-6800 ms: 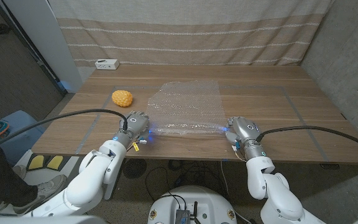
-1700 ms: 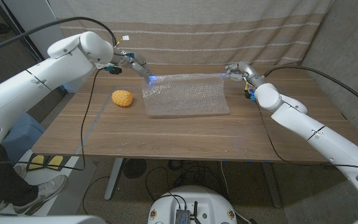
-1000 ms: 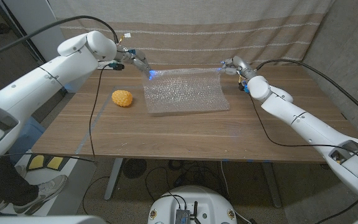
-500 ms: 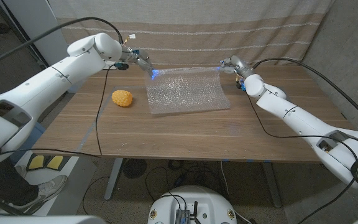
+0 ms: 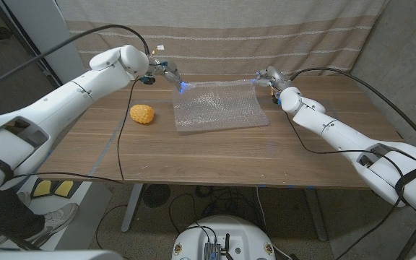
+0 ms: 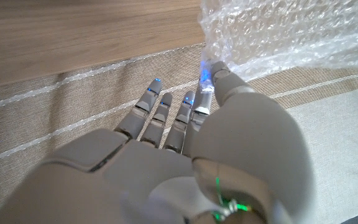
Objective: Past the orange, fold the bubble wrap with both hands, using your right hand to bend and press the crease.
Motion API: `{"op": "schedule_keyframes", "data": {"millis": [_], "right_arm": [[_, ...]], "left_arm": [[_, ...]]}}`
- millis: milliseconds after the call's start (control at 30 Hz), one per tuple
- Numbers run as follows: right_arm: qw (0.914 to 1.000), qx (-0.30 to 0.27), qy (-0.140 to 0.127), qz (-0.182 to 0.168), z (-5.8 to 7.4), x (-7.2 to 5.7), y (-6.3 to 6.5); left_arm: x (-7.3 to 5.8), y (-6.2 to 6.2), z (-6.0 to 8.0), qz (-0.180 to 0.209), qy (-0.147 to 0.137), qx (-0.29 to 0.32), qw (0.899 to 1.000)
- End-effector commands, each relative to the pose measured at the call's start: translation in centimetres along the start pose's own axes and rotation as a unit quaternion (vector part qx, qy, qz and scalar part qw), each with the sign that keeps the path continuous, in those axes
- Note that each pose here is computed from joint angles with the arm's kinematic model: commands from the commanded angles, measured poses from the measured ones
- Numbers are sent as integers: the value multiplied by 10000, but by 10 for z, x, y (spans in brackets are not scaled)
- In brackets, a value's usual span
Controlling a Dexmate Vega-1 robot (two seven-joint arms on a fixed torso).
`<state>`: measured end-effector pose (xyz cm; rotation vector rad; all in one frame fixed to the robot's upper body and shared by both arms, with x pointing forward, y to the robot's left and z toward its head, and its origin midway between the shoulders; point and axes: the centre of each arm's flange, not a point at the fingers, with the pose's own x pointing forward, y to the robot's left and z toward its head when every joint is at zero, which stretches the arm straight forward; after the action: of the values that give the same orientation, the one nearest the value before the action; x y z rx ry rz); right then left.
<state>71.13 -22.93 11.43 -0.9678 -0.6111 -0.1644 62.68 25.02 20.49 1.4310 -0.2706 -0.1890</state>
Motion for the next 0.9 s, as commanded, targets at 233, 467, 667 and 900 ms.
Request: {"op": "schedule_keyframes", "data": {"millis": [233,467,667,900], "right_arm": [[9991,-354,204,74,-5,8,17],[9978,-562,357,34,-7,8,19],[9967,-638,496,-4,-9,8,19],[9966,-540,603,119,-12,7,17]], "left_arm": [[15,-22,-4,-18,188,23,9998],[8,-23,-10,110,273,-35,9996],[1,-22,-14,325,313,-107,9989],[-4,-23,-17,519,300,-176,9980]]}}
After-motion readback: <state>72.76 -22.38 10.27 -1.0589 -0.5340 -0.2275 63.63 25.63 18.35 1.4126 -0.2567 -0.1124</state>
